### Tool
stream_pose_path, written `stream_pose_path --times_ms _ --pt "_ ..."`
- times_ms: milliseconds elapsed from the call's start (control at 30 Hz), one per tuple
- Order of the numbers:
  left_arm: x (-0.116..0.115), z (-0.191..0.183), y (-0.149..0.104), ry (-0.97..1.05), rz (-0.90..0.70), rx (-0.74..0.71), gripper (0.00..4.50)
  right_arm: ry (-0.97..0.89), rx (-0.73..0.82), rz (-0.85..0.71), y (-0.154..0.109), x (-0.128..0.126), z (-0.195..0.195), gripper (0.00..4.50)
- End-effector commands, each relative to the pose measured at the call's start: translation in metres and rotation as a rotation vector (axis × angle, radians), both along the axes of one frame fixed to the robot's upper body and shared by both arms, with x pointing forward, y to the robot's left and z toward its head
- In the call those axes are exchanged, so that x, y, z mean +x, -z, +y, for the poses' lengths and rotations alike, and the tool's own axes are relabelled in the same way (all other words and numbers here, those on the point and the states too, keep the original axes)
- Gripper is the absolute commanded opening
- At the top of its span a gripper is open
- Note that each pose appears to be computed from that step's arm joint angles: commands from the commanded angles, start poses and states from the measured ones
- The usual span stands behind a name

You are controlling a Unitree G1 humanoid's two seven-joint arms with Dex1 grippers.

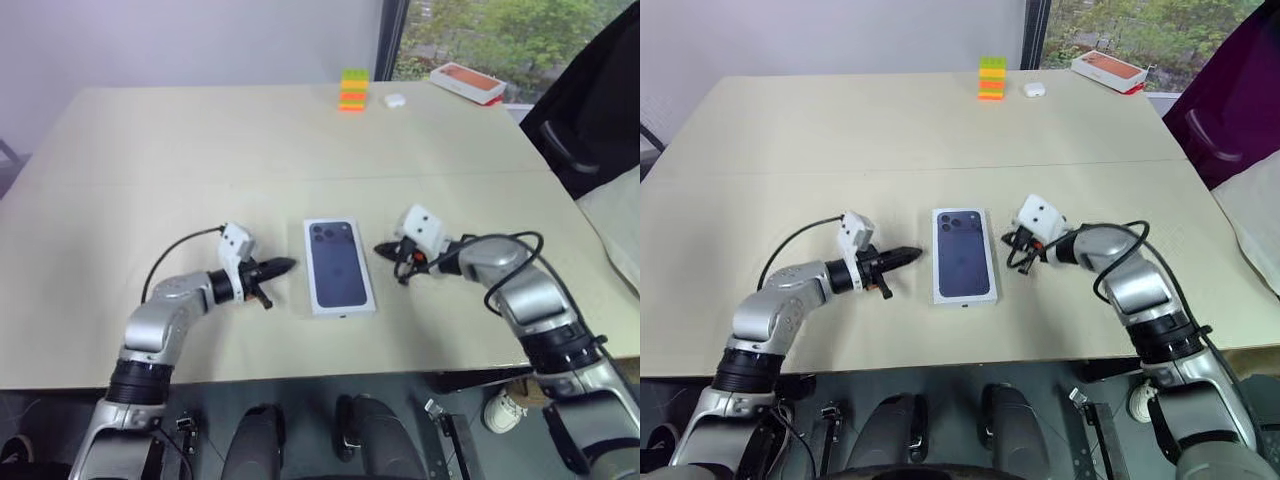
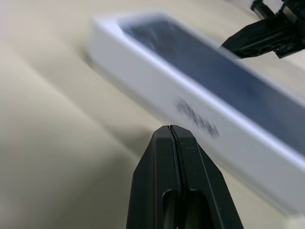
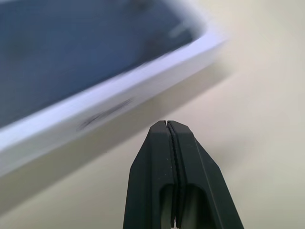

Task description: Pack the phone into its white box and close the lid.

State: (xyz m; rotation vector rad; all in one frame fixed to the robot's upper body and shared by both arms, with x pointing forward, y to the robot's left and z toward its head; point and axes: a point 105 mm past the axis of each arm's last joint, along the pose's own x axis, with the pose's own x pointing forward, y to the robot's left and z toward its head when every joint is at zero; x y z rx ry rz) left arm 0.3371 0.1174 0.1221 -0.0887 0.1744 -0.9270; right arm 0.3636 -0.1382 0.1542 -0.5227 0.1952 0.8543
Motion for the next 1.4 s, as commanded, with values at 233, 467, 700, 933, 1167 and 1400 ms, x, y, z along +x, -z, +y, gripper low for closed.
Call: stream_pose_path --times_ms 233,467,700,933,1167,1400 --pt "0.03 -0.028 -0.028 0.022 -0.087 -0.053 0.0 -0.012 0.085 -0.087 -0.018 0.015 0.032 0.04" --pt "0.025 -0.045 0.007 0.098 -0.004 0.046 0.0 -0.022 -0.027 -0.037 0.02 0.014 0.042 0.04" --pt "-0.001 -0.03 0.022 0.197 0.046 0.112 0.0 -0.229 -0.022 0.05 0.025 -0.027 0.049 0.04" --pt "-0.02 -0.02 0.023 0.256 0.051 0.132 0.0 -0.387 0.007 0.247 0.033 -0.073 0.038 0.04" --pt "-0.018 -0.013 0.018 0.182 0.074 0.066 0.0 -0.306 0.138 0.179 0.01 -0.057 0.037 0.04" --pt "-0.013 0.035 -0.019 0.073 -0.054 0.09 1.83 -0.256 0.247 0.051 -0.019 -0.044 0.014 1.81"
